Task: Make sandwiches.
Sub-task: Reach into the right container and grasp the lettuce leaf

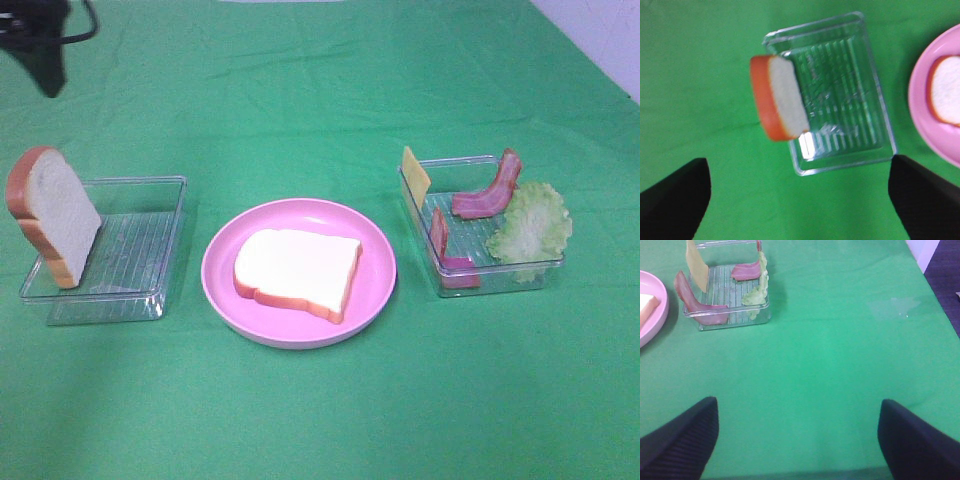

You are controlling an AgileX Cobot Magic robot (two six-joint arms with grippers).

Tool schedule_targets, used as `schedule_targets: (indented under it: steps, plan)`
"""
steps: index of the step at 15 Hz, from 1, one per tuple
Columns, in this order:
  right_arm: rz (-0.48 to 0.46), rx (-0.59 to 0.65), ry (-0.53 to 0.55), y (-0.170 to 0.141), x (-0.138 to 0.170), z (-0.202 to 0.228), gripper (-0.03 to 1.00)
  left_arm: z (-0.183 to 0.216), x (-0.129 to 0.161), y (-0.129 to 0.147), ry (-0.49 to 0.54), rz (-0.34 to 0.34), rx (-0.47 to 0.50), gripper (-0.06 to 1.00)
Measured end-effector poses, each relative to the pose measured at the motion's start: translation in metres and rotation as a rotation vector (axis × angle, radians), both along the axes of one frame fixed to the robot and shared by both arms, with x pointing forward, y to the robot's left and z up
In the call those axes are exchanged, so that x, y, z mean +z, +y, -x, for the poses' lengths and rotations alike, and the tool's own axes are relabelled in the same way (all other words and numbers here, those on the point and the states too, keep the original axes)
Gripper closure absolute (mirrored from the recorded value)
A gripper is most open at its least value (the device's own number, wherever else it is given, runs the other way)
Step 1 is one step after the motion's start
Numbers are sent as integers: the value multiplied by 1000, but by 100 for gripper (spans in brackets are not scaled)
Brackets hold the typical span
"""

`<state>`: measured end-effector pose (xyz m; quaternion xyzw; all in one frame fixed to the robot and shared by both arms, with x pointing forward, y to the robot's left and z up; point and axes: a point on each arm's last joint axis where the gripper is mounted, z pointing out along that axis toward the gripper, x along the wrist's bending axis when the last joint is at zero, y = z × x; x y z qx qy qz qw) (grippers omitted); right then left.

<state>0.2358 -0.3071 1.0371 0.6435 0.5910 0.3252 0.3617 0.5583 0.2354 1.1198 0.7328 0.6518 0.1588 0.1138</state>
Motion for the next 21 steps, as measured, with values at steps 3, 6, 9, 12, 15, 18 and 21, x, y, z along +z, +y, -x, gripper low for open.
schedule_targets:
  steps: [3, 6, 9, 12, 15, 18, 21]
  plan:
    - [-1, 1, 0, 0, 0, 0, 13, 90, 5, 55, -18, -2, 134, 5]
    - [-1, 1, 0, 0, 0, 0, 13, 152, 2, 66, -81, 14, 181, 5]
    - [-1, 1, 0, 0, 0, 0, 13, 221, -8, 71, -209, 53, 203, 5]
    - [-1, 1, 0, 0, 0, 0, 13, 278, -34, 74, -465, 90, 170, 5]
    - [-1, 1, 0, 0, 0, 0, 13, 295, -53, 73, -574, 82, 91, 5]
    - [-1, 1, 0, 0, 0, 0, 13, 302, -61, 69, -570, 116, 56, 5]
    - [-1, 1, 0, 0, 0, 0, 13, 303, -64, 67, -550, 128, 38, 5]
